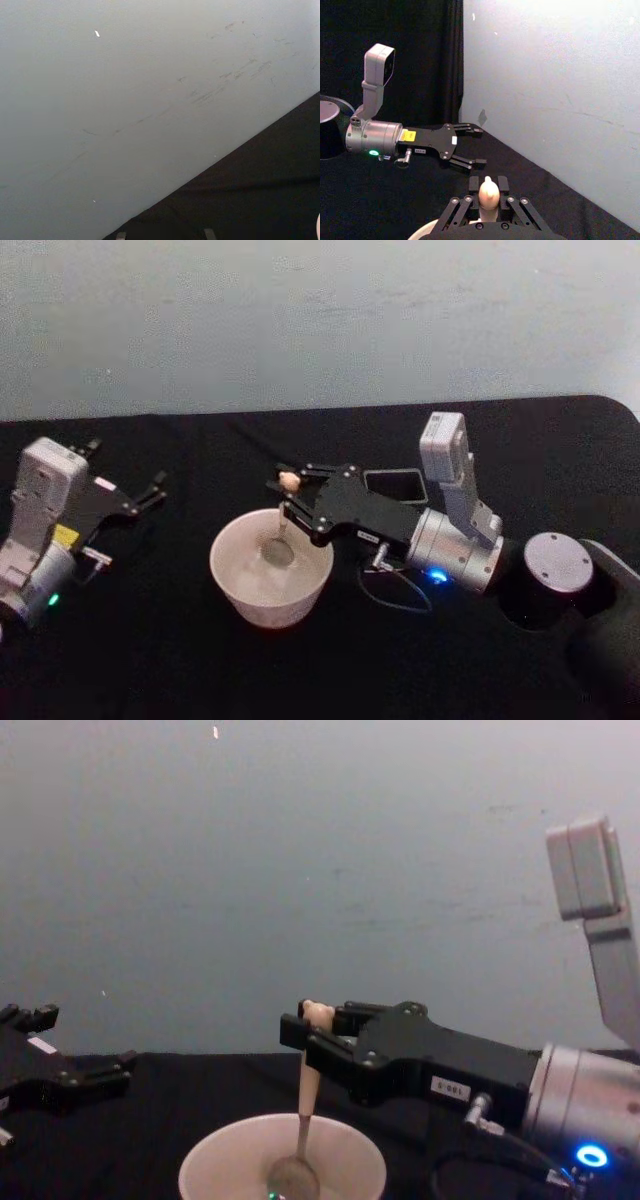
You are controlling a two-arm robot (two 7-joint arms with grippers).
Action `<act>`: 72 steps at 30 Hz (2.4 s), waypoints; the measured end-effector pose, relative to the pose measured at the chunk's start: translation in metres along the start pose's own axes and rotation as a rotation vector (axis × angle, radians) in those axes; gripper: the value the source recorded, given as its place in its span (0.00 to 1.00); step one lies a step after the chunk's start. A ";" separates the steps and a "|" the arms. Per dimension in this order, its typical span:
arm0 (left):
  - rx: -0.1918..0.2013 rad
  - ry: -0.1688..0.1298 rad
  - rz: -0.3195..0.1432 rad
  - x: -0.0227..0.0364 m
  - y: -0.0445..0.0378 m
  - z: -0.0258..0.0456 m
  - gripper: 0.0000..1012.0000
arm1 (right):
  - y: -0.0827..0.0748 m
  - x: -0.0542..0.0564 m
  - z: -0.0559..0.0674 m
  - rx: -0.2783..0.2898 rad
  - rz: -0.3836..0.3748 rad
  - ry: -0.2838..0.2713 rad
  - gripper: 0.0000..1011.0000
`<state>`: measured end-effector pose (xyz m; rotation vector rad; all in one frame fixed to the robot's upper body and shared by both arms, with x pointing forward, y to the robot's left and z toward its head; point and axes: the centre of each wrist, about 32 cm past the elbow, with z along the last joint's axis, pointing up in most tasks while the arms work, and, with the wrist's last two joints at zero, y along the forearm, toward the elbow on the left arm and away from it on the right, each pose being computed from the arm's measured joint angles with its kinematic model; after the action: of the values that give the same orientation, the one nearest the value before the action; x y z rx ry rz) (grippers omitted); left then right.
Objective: Pick up the stirring spoon with one hand, stir inside the cup, then place it back in its original position.
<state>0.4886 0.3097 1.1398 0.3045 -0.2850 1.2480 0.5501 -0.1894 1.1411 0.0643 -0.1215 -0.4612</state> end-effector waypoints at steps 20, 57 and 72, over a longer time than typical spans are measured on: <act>0.000 0.000 0.000 0.0000 0.0000 0.0000 0.99 | -0.019 0.007 0.047 0.096 -0.015 -0.025 0.21; 0.000 0.000 0.000 0.0000 0.0000 0.0000 0.99 | -0.102 0.024 0.089 0.077 -0.163 -0.131 0.21; 0.000 0.000 0.000 0.0000 0.0000 0.0000 0.99 | -0.101 0.024 0.074 0.030 -0.169 -0.103 0.21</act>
<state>0.4886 0.3097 1.1398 0.3045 -0.2850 1.2479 0.5174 -0.2933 1.2080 0.0808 -0.2258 -0.6316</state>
